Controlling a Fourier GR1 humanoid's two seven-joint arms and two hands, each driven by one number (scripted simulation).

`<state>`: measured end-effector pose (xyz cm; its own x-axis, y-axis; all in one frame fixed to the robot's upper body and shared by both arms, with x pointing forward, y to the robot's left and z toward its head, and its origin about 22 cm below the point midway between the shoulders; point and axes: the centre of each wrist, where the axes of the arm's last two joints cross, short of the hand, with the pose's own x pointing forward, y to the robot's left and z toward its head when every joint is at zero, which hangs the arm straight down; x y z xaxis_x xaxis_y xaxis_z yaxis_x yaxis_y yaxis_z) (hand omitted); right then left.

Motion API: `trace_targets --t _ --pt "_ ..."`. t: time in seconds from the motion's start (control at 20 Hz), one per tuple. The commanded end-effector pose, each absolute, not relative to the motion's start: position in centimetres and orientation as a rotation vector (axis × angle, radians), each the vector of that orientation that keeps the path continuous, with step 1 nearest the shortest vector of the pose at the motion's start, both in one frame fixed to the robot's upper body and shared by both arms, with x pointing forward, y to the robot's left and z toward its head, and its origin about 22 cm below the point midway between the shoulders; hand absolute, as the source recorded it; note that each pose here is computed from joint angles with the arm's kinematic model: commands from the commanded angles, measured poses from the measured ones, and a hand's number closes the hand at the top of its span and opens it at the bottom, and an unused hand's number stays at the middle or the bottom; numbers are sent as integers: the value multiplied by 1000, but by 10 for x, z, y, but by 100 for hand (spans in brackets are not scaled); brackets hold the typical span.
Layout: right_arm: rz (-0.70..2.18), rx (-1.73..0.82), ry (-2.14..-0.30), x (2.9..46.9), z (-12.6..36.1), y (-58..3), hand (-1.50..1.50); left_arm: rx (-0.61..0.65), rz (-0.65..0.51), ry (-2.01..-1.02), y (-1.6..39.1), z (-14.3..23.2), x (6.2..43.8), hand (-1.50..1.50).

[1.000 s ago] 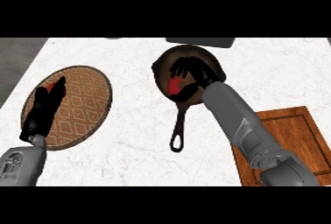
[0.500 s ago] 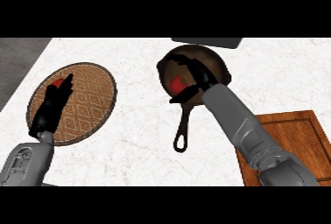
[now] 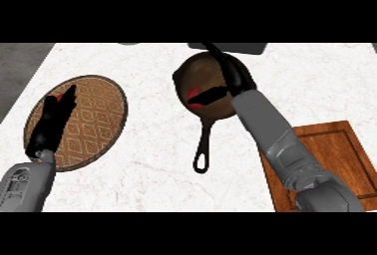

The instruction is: Pick the tomato from the cutting board and place it in the pan

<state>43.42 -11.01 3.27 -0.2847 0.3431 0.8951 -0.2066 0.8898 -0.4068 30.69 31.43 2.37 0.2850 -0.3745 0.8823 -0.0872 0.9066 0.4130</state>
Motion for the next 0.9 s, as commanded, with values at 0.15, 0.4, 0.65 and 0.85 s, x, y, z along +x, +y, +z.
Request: trace_targets --t 0.15,0.4,0.65,0.85 --pt "374 -188 -1761 452 58 -164 -150 450 -173 -1250 330 17 291 0" --pt "320 -161 -1783 454 67 -235 -150 453 -150 -1253 333 19 289 0" --pt "301 -147 -1788 448 87 -304 -150 469 -153 -1266 338 23 292 0" --pt "332 -132 -1787 436 92 -349 -150 447 -145 -1263 335 17 285 0"
